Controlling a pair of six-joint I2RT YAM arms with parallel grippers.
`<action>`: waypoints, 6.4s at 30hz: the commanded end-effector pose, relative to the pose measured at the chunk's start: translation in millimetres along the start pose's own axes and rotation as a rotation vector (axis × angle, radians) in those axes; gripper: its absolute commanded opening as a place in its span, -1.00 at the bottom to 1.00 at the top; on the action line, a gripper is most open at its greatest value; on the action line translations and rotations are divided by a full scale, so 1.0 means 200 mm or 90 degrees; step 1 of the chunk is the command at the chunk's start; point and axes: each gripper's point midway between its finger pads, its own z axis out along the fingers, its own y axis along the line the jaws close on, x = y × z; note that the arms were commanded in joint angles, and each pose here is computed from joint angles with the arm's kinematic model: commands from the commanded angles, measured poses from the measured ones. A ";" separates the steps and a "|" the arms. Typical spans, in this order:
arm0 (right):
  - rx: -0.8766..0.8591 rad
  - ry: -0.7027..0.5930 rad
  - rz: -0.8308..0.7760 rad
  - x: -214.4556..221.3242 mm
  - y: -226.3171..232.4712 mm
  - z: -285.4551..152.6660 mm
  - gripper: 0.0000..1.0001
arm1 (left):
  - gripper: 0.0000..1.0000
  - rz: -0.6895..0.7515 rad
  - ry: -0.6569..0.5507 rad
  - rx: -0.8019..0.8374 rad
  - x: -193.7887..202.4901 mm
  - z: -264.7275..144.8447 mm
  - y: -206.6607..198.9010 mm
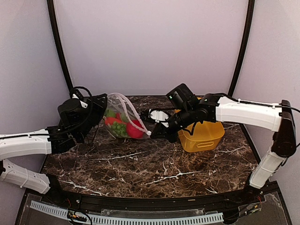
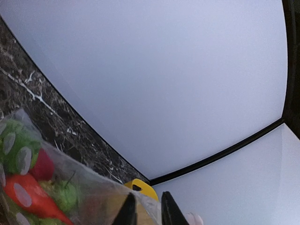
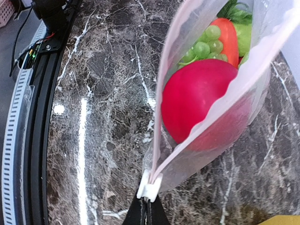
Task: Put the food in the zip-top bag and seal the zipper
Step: Pass from the left arm to the right, then pass from the right arm to the left, then pass from the left arm to the right, then hold the zipper from the zipper food storage bag, then unzip the zipper of the food storage bag.
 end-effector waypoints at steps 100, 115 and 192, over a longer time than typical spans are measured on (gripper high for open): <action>-0.079 -0.149 0.040 -0.13 -0.20 -0.74 -0.23 | -0.98 0.588 0.521 0.530 1.02 -0.04 -0.58; -0.124 -0.251 0.049 -0.24 -0.22 -0.73 -0.19 | -0.98 0.548 0.525 0.532 1.00 -0.05 -0.59; -0.035 -0.233 0.071 -0.08 -0.40 -0.90 -1.00 | -0.98 0.642 0.609 0.388 0.87 -0.01 -0.43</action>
